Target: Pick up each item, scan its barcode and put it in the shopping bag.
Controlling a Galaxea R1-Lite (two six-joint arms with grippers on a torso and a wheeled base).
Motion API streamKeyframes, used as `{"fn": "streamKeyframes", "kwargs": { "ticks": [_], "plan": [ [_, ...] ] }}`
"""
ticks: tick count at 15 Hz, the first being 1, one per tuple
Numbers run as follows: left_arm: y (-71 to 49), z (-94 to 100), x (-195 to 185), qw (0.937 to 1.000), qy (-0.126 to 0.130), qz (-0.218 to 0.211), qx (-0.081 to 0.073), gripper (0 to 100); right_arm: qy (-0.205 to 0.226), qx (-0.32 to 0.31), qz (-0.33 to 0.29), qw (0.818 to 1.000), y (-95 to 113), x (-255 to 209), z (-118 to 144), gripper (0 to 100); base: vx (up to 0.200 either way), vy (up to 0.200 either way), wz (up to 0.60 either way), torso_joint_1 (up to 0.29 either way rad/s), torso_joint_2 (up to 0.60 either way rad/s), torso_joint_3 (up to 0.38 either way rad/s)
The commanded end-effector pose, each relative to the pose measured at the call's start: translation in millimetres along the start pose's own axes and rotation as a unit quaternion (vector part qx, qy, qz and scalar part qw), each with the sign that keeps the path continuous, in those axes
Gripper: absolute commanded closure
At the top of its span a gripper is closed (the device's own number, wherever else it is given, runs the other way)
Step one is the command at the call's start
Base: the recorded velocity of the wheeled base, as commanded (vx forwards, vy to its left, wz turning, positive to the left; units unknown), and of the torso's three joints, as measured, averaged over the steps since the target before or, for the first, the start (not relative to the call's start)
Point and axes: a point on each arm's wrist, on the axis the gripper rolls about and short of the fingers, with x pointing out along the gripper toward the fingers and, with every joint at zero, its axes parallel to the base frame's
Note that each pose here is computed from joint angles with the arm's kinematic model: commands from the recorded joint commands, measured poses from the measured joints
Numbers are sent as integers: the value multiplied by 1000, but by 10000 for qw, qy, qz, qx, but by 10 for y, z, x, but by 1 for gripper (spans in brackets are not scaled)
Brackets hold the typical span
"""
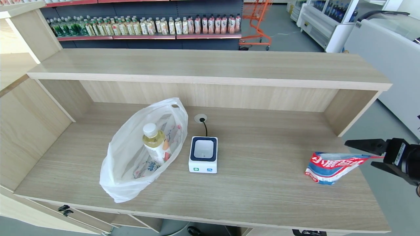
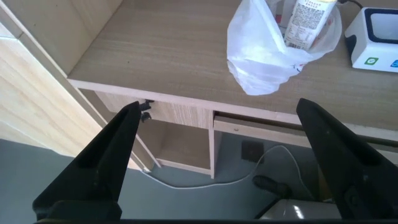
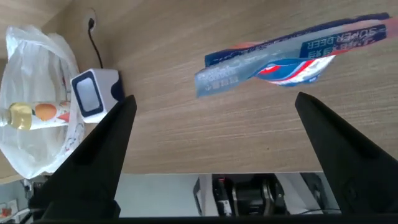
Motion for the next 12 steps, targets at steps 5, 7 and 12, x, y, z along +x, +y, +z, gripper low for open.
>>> {"fn": "streamKeyframes", "kwargs": {
  "ticks": [5,7,12],
  "plan": [
    [0,0,1,10000,9,0,1,0,-112,568,-594,9966,-198,101,94,0,0,0,0,0,0,0],
    [0,0,0,10000,1,0,0,0,-89,899,-1100,9898,-301,239,85,0,0,0,0,0,0,0],
    [0,0,1,10000,9,0,1,0,74,1130,-1246,9857,-403,496,82,0,0,0,0,0,0,0]
  ]
}}
